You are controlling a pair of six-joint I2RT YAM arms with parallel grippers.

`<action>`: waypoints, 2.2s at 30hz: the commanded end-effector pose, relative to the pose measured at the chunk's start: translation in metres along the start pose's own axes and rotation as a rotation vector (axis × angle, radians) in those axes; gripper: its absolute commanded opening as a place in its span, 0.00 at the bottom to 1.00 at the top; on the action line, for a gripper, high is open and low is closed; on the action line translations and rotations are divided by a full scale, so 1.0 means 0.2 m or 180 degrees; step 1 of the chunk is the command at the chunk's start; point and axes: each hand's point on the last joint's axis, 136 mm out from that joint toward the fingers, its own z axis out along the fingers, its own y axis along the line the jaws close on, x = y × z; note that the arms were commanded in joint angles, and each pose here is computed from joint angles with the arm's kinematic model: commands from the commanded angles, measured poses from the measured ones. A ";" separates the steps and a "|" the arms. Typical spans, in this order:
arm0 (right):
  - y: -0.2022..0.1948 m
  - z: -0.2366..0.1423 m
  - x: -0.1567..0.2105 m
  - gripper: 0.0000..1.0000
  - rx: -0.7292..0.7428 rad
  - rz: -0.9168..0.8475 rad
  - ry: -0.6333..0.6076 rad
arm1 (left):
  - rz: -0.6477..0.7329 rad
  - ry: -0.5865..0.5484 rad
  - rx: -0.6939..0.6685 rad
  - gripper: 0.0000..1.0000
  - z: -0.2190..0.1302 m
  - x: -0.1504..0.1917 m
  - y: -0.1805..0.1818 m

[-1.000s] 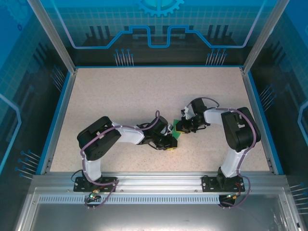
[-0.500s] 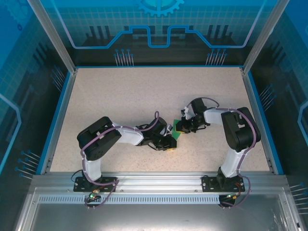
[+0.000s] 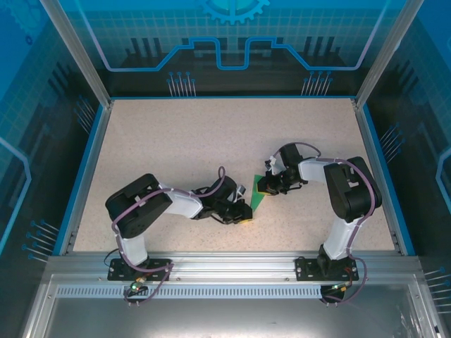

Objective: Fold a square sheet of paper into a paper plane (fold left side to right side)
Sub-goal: Fold the wing for the fifth time at the center of the table, then pick up the paper plane at the center of the table.

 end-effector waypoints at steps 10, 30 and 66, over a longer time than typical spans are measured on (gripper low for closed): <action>-0.13 0.03 0.10 0.11 0.0330 0.0158 0.0193 | 0.0230 -0.0002 -0.0058 0.19 -0.07 -0.13 -0.17; -0.13 0.02 0.11 0.11 0.0368 0.0141 0.0194 | 0.0075 0.0323 -0.0524 0.18 0.01 0.03 0.13; 0.00 -0.22 0.18 0.62 0.1476 0.0006 -0.0681 | 0.0837 -0.0988 -0.0822 0.70 -0.54 -0.23 -0.10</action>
